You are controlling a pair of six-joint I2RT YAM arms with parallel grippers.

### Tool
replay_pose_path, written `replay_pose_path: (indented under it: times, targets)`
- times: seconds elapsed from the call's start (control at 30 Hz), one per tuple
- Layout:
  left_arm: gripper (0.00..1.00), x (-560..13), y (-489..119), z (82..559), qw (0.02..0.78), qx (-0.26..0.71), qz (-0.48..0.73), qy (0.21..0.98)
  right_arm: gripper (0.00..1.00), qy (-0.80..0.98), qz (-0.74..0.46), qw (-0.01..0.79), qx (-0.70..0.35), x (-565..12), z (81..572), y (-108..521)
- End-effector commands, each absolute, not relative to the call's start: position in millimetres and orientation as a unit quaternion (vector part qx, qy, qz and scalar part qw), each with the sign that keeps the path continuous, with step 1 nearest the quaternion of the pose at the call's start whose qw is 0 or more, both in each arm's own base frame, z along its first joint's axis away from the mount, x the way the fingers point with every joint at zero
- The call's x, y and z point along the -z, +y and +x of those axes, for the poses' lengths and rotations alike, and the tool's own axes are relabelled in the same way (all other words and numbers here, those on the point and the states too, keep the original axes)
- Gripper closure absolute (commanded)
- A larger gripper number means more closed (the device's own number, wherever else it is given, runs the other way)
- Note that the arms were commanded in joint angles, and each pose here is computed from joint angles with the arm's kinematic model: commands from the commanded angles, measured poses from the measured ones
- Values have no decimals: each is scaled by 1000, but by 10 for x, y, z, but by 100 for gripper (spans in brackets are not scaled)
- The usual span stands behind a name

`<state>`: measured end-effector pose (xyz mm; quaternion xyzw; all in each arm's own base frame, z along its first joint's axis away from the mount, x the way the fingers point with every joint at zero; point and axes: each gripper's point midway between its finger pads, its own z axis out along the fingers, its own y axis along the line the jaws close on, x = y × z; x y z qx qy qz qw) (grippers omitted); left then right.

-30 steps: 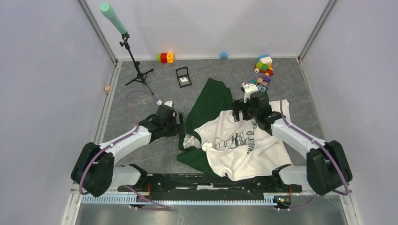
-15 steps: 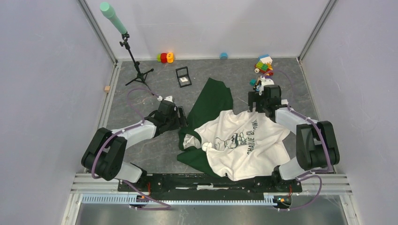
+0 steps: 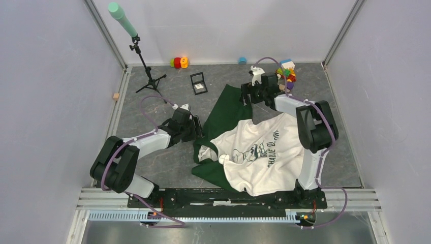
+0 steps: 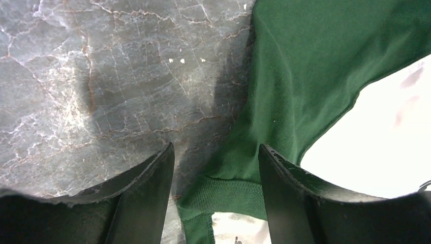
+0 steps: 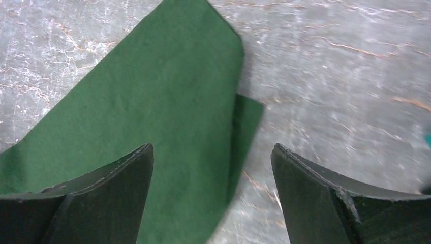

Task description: Pin the brooch onto the clothing

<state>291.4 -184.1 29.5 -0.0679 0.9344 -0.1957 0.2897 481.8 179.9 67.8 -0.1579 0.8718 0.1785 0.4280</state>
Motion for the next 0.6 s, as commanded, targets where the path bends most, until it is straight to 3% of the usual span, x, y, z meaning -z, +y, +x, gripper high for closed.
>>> replay_pose_path:
  times: [0.0,0.17,0.3,0.37,0.47,0.5,0.57]
  targets:
    - [32,-149,-1681,2645,249,167,-86,950,10,867,-193,421,-183,-629,4953,2027]
    - [34,-169,-1632,2558,245,157,-75,954,13,873,-206,406,-175,-459,4988,2146]
    - [49,-71,-1683,2485,227,169,-73,956,21,881,-206,395,-159,-312,4998,2158]
    - [62,-33,-1705,2470,221,174,-74,957,38,883,-203,393,-157,-282,5008,2157]
    - [90,-44,-1714,2505,228,177,-78,954,76,880,-199,403,-156,-388,5041,2156]
    - [96,-88,-1714,2542,238,177,-79,952,83,876,-197,413,-153,-490,5055,2145]
    - [98,-256,-1706,2664,268,175,-79,944,96,865,-195,440,-144,-787,5083,2102]
